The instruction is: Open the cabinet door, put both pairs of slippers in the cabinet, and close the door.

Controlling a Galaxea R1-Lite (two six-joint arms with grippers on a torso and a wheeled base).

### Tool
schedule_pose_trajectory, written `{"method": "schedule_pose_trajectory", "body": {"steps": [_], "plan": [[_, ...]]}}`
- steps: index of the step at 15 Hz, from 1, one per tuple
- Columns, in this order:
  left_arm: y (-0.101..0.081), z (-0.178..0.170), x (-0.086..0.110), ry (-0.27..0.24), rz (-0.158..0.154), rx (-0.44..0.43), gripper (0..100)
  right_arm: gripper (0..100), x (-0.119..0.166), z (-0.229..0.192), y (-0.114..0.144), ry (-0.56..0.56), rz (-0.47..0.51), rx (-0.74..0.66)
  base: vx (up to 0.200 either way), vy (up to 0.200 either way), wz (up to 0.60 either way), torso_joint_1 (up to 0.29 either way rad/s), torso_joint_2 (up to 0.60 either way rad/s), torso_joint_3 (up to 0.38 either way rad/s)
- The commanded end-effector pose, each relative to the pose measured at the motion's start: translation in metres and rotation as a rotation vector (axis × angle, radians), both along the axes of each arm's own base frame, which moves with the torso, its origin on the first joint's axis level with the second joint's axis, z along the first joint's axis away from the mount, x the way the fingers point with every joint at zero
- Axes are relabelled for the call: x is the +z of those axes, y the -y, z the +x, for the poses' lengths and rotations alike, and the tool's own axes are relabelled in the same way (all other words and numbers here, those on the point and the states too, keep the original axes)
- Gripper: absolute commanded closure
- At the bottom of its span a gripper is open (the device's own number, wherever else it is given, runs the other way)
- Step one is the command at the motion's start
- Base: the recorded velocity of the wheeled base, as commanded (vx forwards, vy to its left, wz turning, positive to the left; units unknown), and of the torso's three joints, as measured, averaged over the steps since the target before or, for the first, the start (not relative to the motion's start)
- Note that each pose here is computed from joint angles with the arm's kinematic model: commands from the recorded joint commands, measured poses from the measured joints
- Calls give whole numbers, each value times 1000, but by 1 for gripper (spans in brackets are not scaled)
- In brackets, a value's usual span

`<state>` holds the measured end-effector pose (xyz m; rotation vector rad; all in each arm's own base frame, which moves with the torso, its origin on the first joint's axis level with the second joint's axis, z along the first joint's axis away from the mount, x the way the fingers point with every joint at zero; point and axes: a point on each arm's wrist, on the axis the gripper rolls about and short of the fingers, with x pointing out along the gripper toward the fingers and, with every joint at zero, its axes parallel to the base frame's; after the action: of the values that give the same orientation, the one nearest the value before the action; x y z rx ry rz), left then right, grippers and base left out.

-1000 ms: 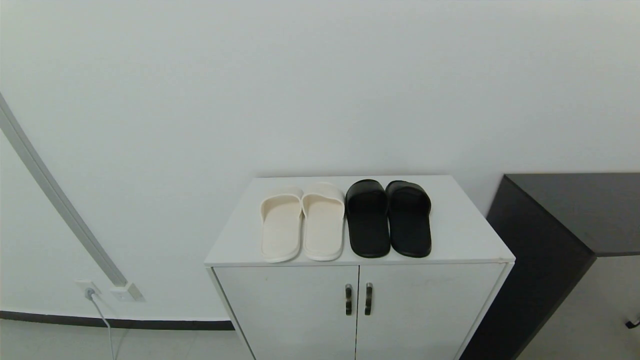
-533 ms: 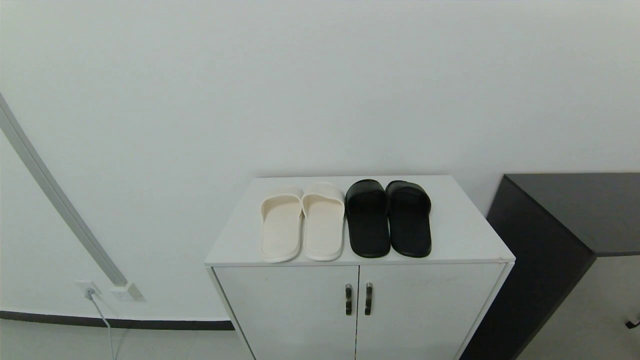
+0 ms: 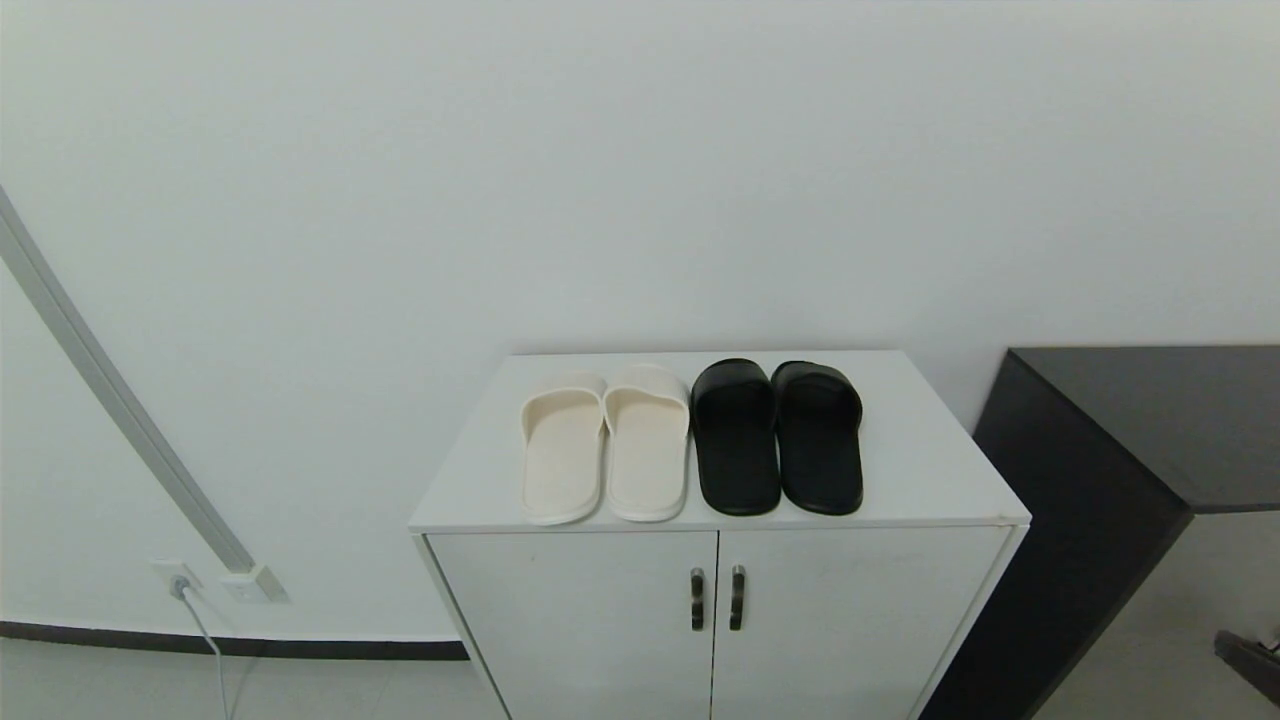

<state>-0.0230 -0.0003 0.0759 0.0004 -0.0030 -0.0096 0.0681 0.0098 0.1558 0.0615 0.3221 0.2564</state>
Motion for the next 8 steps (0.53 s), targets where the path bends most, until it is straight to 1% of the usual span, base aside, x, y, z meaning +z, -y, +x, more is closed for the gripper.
{"method": "schedule_pose_trajectory", "body": {"steps": [1, 3, 4, 6, 8], "plan": [[0, 0, 0, -1, 0, 0, 100, 0, 8, 39, -11, -88, 14, 52, 0, 0, 0, 0, 0, 0], [0, 0, 0, -1, 0, 0, 100, 0, 12, 50, -17, -88, 18, 74, 0, 0, 0, 0, 0, 0], [0, 0, 0, -1, 0, 0, 100, 0, 14, 58, -26, -99, 0, 87, 0, 0, 0, 0, 0, 0], [0, 0, 0, -1, 1, 0, 100, 0, 20, 66, -47, -108, 30, 114, 0, 0, 0, 0, 0, 0], [0, 0, 0, -1, 0, 0, 100, 0, 21, 76, -64, -97, 21, 84, 0, 0, 0, 0, 0, 0]]}}
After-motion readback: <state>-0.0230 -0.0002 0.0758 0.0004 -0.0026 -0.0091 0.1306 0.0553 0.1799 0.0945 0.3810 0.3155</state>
